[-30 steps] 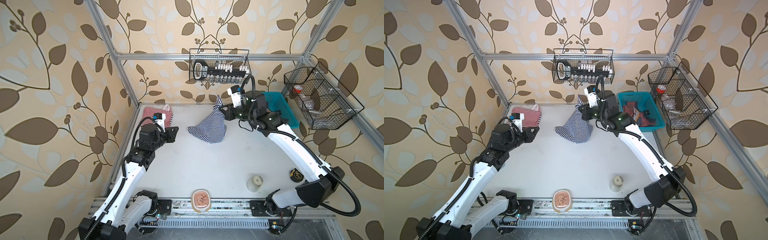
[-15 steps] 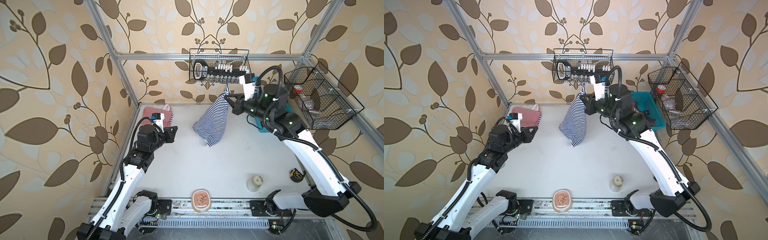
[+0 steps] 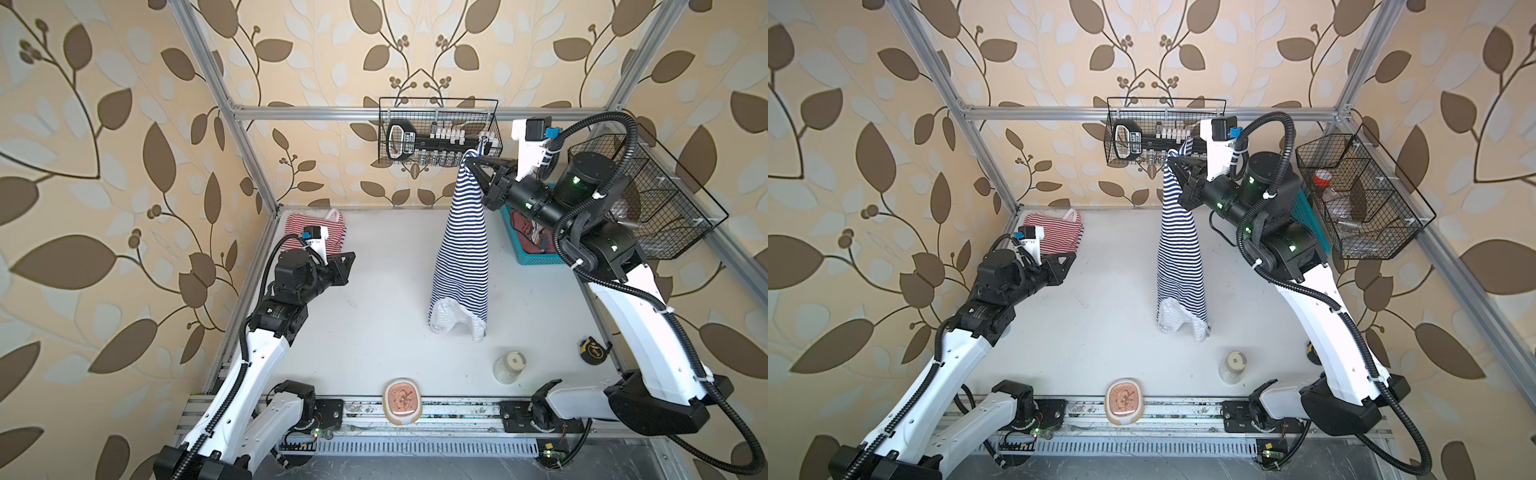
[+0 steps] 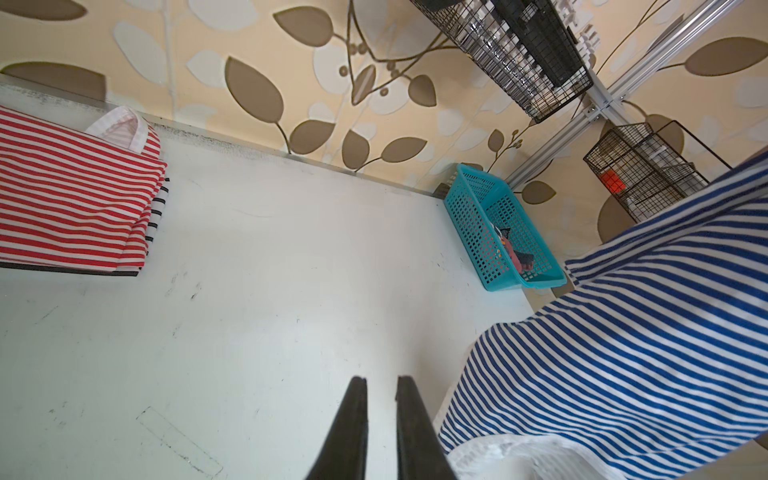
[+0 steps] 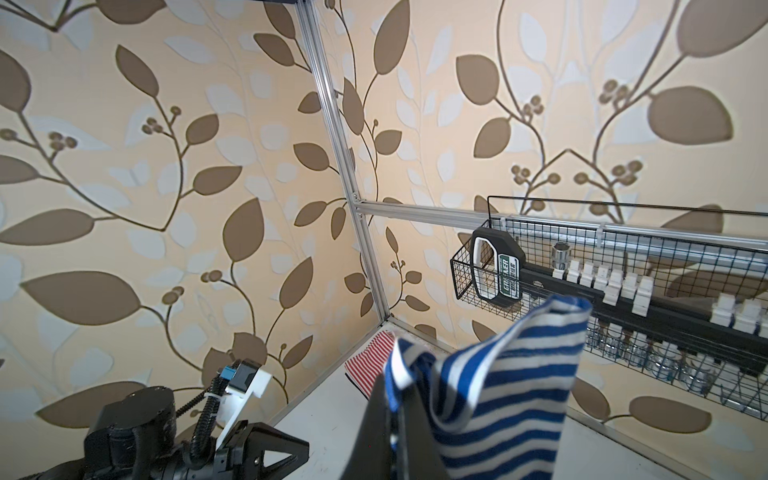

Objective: Fold and stack the tank tops
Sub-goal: 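Shake the hanging tank top and lay it flat with the right gripper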

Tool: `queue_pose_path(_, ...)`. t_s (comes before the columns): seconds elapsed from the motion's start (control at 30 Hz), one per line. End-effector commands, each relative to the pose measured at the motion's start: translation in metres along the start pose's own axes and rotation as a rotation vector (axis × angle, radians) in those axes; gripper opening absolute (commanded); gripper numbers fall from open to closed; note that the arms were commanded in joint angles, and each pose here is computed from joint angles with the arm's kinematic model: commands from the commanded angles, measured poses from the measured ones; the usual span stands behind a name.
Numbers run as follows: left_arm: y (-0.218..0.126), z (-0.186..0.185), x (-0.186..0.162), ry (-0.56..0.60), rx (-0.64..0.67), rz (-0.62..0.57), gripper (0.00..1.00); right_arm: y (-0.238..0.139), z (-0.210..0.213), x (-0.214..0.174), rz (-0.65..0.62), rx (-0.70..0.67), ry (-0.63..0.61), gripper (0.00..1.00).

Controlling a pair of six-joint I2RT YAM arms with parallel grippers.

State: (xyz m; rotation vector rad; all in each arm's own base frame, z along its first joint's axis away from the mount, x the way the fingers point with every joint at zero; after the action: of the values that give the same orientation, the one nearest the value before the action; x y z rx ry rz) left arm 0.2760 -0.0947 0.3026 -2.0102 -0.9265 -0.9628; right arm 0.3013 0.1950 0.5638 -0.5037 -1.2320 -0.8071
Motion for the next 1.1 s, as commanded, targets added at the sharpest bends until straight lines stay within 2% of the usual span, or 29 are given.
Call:
queue_pose_path(0.0, -0.006, -0.018, 0.02, 0.034, -0.062, -0.062, 0.16, 0.021, -0.004, 0.001, -0.008, 0.003, -0.053, 0.0)
queue_pose_path(0.27, -0.011, -0.02, 0.026, 0.041, -0.054, -0.087, 0.16, 0.073, -0.029, 0.015, -0.018, 0.044, -0.097, 0.0)
queue_pose_path(0.43, -0.015, -0.02, 0.027, 0.05, -0.043, -0.096, 0.16, 0.081, -0.024, 0.011, -0.023, 0.099, -0.133, 0.0)
queue_pose_path(0.57, -0.015, -0.019, 0.026, 0.049, -0.037, -0.096, 0.16, 0.077, -0.014, -0.018, 0.011, 0.106, -0.201, 0.0)
queue_pose_path(0.73, -0.014, -0.018, 0.024, 0.04, -0.032, -0.084, 0.15, 0.067, -0.007, -0.091, 0.149, 0.12, -0.197, 0.0)
queue_pose_path(1.0, -0.014, -0.012, 0.013, 0.019, -0.001, -0.035, 0.15, 0.011, 0.003, -0.286, 0.552, 0.113, -0.071, 0.01)
queue_pose_path(1.07, -0.013, -0.009, 0.007, 0.004, 0.005, -0.011, 0.15, -0.009, 0.014, -0.33, 0.675, 0.144, -0.028, 0.13)
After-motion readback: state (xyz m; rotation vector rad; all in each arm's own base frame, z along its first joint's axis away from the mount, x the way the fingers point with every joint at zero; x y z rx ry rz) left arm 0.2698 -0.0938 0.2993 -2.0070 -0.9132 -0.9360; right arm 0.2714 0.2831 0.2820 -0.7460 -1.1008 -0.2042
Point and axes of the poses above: each gripper's point midway between its finger pads, its own y axis out along the fingers, its own z axis along the line the jaws close on, x = y × z, the point moved 4 cm from there along -y, back along the fingers, and after that the axes turned 5 degrees about y, right-handed, at the moved point
